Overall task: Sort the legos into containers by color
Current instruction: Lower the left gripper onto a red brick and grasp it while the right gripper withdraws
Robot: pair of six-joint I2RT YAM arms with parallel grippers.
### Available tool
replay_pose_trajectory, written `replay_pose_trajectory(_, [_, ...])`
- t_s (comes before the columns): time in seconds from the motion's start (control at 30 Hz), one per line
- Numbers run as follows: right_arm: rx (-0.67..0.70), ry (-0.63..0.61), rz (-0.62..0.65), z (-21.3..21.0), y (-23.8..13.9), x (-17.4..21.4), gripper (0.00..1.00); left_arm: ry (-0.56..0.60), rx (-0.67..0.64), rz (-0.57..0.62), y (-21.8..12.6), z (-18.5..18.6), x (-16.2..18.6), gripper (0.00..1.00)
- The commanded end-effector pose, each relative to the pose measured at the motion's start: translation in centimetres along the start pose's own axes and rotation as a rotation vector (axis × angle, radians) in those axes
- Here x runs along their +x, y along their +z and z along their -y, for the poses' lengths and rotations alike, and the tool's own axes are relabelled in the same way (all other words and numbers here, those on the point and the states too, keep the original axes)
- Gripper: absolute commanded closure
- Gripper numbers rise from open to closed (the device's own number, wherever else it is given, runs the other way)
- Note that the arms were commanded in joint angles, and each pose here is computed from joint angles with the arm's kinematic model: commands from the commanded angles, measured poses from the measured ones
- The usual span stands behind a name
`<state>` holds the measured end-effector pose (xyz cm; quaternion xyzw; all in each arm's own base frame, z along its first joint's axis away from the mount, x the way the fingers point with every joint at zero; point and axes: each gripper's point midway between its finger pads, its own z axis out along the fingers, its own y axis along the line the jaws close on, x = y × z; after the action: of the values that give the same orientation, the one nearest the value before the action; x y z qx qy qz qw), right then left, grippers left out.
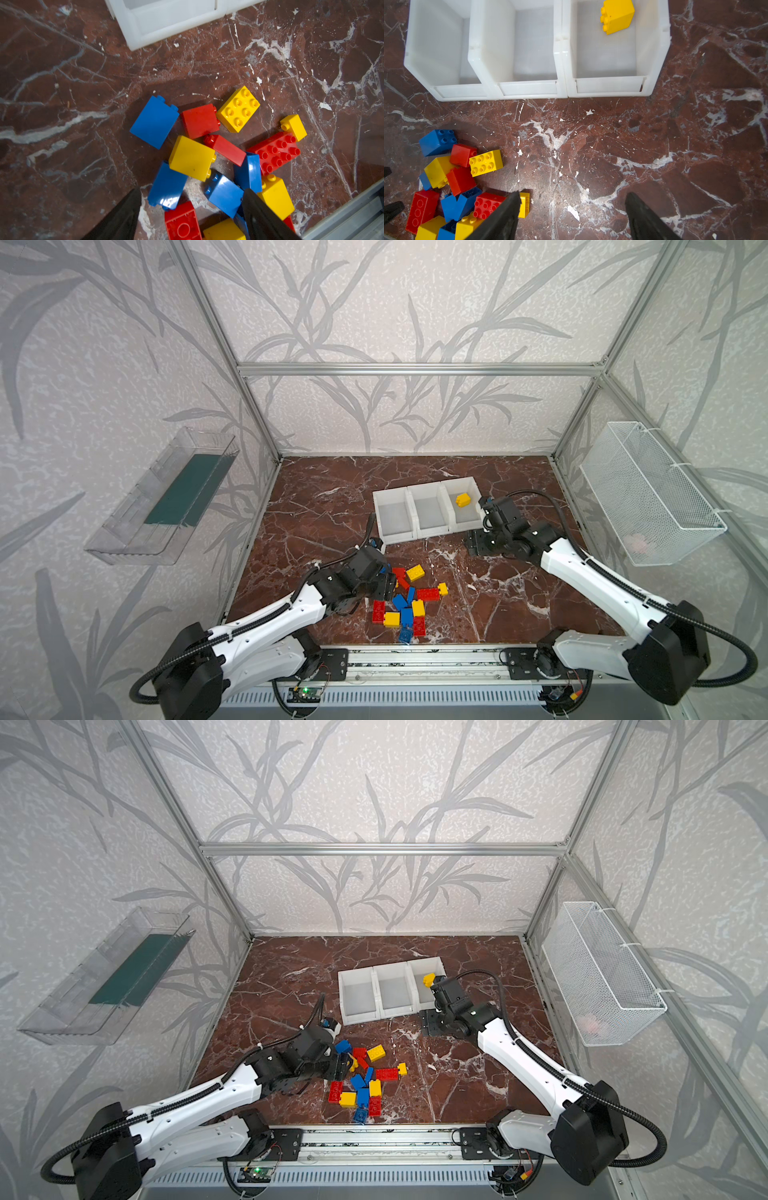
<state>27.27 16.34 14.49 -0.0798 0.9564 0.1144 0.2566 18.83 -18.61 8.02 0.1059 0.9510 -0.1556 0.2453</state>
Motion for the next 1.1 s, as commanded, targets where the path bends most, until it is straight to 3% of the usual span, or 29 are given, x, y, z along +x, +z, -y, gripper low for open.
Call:
replay_pose_trajectory(0.0, [-0.028,-0.020,-0.046,-0.7,0.0,2.0,0.20,-0.060,-0.085,-0.034,-0.6,-1.6,1.9,0.25])
replay_pose_trajectory(0.27, [-0.046,-0.051,-0.071,-1.2,0.5,3.8,0.20,-0.189,-0.049,-0.019,1.0,-1.6,3.3,0.37])
replay_pose_trajectory(0.53, [-0.051,-0.052,-0.066,-1.2,0.6,3.8,0.20,-0.171,-0.070,-0.087,2.3,-1.2,4.1,0.43])
replay_pose_trajectory(0.87, [-0.037,-0.048,-0.071,-0.8,0.6,4.3,0.20,-0.120,-0.119,-0.164,3.5,-1.0,5.1,0.66])
replay_pose_trajectory(1.07, [-0.019,-0.046,-0.051,-0.3,-0.2,4.1,0.20,-0.080,-0.116,-0.159,2.8,-0.2,4.2,0.73])
